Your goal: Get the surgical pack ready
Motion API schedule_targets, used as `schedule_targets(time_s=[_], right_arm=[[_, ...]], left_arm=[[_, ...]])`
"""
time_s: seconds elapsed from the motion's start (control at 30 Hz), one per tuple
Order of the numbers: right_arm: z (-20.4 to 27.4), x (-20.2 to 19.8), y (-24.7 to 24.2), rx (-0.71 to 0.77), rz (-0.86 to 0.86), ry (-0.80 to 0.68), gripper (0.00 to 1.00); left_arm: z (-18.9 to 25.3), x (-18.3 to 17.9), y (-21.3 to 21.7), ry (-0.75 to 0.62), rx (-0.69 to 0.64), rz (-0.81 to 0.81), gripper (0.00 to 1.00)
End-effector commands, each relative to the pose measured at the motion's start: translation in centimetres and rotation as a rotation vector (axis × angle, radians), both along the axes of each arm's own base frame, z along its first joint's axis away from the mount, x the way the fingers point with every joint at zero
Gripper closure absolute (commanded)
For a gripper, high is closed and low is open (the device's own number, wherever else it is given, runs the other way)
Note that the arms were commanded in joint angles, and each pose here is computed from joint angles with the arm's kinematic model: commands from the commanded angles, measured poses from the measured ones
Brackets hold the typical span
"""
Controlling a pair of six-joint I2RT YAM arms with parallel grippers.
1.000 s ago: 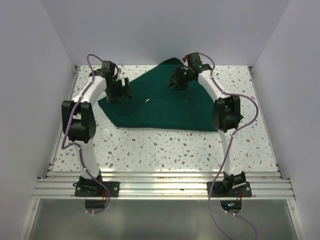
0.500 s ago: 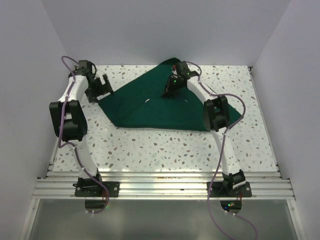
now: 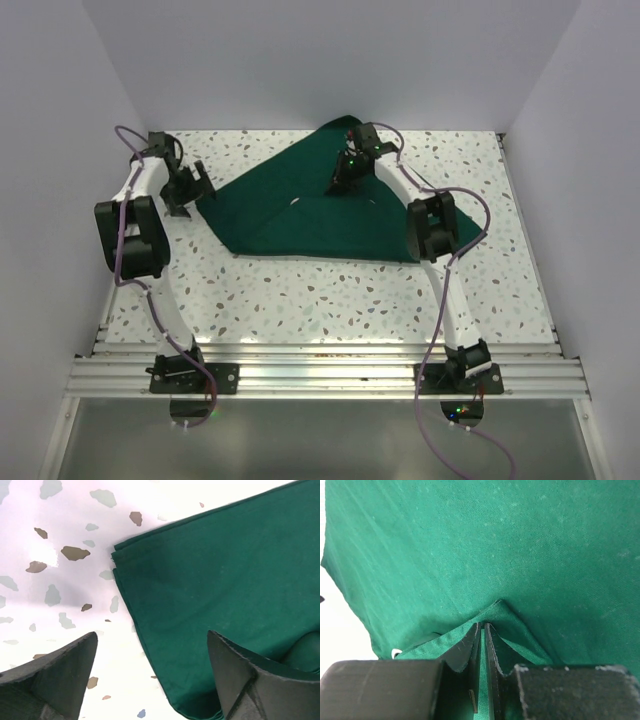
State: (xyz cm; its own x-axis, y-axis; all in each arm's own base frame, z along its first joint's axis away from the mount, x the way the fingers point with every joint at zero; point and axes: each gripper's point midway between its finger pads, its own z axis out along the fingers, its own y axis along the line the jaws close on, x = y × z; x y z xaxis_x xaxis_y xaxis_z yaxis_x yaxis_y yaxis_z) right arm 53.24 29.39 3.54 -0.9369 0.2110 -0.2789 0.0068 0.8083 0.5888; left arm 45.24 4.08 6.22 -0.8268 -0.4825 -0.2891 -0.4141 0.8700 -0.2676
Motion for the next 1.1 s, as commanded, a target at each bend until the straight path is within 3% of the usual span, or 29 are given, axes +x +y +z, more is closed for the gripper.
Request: schedule_targets(time_s=[0.0,0.2,0.4,0.63,0.9,1.07], right_arm=[[5.9,1.4,-0.2,-0.003,-0.003,-0.139,0.89],[10.6,-0.6,3.3,0.005,0.077,-0.231,0.89],[13.7,-4.3,7.6,-0.025,0.153,-0.293,0.88],[13.8,-8.0,10.1,-0.038,0.228,-0.275,0.89],[11.0,-13.5,13.7,-0.139,0.361,-0.259,0.89],[9.0,-14.9,15.0,-0.188,0.371,-0.238,0.89]], left_arm=[[0.4,0.7,0.1,-0.058,-0.01,-0.022,0.08],[-0.1,-0.1,0.7,-0.036,0.014,0.007,0.13],[-0.7,0.8,1.4,-0.029,0.03,0.007,0.07],[-2.3,2.2,1.1,-0.017,0.001,-0.033,0.09],[-5.5,2.4,-0.2,0.01,-0.09,-0.058,0.24],[-6.0,2.1,-0.7,0.015,-0.116,-0.074,0.5]])
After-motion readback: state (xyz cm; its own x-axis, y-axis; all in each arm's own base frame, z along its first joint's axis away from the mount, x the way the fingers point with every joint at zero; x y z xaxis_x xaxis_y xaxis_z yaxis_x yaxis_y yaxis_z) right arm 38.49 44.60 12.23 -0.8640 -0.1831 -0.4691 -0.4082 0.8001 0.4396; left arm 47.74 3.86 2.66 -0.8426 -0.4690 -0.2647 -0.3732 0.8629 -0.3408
